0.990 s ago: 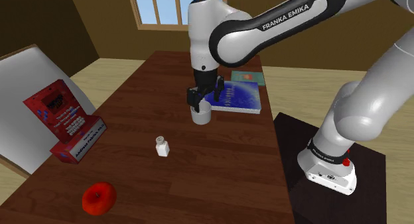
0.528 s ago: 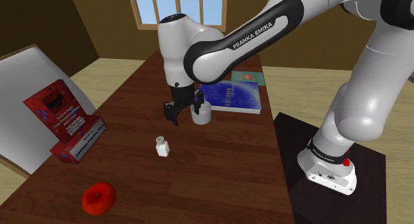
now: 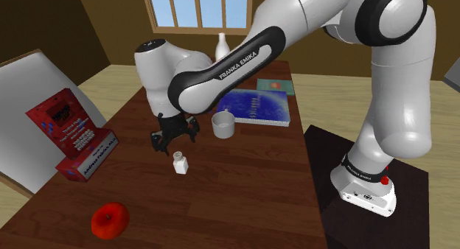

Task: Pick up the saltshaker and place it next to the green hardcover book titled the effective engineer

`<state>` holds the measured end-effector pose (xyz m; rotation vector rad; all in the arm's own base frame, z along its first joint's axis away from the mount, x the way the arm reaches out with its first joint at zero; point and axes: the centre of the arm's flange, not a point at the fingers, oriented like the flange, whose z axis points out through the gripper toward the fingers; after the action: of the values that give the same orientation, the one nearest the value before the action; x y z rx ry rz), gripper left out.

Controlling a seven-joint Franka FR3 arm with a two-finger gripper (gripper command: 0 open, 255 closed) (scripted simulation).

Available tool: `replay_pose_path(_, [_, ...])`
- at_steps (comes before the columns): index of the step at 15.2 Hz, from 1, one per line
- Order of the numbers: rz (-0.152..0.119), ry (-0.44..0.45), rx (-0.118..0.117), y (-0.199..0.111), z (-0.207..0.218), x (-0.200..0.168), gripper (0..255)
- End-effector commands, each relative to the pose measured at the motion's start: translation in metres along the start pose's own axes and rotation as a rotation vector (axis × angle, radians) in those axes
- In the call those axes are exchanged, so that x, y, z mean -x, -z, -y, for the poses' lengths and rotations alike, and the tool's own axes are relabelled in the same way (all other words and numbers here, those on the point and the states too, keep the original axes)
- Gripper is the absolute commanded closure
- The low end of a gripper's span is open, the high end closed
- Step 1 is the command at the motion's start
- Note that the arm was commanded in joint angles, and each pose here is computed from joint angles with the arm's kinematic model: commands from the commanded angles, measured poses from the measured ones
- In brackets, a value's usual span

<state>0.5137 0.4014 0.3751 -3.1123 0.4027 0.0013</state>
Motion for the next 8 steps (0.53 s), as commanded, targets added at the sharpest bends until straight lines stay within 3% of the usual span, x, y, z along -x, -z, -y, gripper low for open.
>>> replay_pose_path(1, [-0.002,-0.005,0.001,-0.008,0.014,-0.003,0])
replay_pose_path(8, [-0.002,-0.005,0.001,-0.048,0.014,-0.003,0])
